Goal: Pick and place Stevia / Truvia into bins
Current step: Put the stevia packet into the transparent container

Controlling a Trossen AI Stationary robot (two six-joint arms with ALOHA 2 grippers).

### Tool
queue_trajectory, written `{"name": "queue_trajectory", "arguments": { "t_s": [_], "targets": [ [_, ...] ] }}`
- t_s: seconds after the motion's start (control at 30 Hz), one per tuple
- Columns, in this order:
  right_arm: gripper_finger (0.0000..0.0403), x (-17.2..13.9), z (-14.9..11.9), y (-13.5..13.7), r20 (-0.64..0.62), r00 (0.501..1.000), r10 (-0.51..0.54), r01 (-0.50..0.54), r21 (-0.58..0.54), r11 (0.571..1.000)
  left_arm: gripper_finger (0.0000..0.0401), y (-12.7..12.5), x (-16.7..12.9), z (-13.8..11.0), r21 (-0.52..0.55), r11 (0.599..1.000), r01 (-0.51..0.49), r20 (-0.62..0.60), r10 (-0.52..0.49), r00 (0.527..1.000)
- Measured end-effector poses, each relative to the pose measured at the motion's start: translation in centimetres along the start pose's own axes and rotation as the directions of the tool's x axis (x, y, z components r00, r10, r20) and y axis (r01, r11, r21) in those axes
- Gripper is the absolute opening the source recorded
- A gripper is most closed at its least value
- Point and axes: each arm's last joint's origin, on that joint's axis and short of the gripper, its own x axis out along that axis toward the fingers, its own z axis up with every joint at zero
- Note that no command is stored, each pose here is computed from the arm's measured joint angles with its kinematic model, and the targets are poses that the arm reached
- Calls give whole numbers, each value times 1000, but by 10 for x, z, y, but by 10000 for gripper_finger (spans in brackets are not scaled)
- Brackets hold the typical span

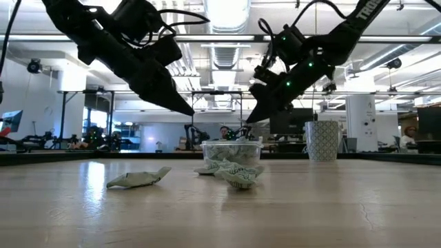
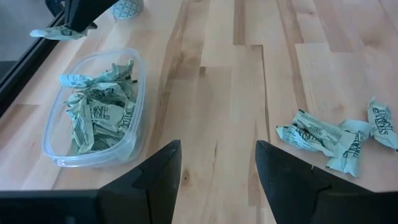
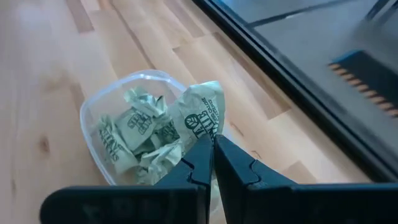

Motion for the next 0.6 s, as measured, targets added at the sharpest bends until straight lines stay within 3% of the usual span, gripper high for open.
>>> {"name": "queue_trajectory", "arguments": {
  "t_s": [0.17, 0.43, 0.6],
  "targets": [
    [9, 1, 1, -2, -3, 999, 47, -47, 59, 997, 190, 0, 0, 1, -1, 1000, -1, 8, 1, 1000],
    [9, 2, -4, -4, -41, 998, 42, -40, 38, 998, 190, 0, 0, 3, -7, 1000, -2, 29, 2, 1000],
    [9, 18, -17, -4, -106, 993, 43, -40, 29, 999, 190, 0, 0, 3, -13, 1000, -2, 30, 2, 1000]
  ]
}}
